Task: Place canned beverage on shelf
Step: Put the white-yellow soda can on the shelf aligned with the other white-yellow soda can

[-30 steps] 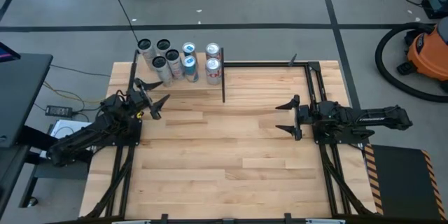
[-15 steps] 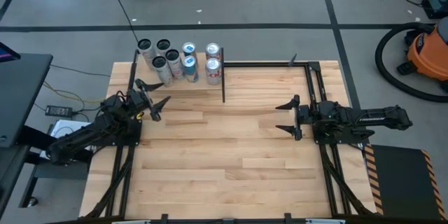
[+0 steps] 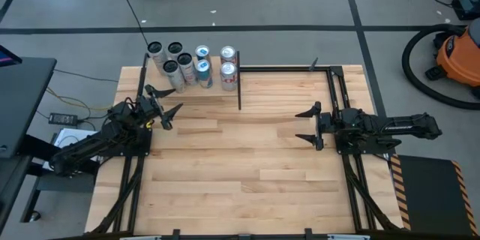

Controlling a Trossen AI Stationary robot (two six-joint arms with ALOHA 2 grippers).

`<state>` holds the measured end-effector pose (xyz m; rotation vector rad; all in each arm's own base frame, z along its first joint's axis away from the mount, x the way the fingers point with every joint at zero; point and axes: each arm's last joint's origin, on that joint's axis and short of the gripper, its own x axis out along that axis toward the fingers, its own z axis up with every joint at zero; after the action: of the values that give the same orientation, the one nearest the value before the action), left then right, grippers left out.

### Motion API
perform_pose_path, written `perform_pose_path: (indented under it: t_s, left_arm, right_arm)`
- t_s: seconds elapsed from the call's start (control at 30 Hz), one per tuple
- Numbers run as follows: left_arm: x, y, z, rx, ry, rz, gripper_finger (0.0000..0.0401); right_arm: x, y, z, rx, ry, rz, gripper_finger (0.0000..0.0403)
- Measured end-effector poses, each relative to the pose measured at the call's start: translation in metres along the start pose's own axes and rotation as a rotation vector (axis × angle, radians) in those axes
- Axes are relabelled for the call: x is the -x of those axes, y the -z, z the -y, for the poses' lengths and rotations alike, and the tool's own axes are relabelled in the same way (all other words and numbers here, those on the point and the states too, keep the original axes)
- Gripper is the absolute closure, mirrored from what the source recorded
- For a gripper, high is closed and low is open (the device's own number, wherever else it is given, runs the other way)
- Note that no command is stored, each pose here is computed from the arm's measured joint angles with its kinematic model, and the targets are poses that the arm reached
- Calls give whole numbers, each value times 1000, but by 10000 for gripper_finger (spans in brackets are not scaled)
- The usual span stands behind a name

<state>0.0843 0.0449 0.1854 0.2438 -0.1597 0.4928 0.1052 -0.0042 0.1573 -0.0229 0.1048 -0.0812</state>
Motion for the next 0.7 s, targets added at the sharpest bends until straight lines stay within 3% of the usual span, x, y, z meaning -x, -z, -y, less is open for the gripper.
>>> perform_pose_path:
  t_s: [0.27, 0.6, 0.7]
  left_arm:
    - [0, -1, 0, 4, -3, 13, 104]
    - [0, 0, 0, 189, 4, -1, 104]
    - [0, 0, 0, 176, 5, 1, 104]
  right_arm:
    - [0, 0, 0, 0, 0, 0, 20]
    - [0, 0, 0, 0, 0, 2, 20]
    - [0, 0, 0, 0, 0, 2, 20]
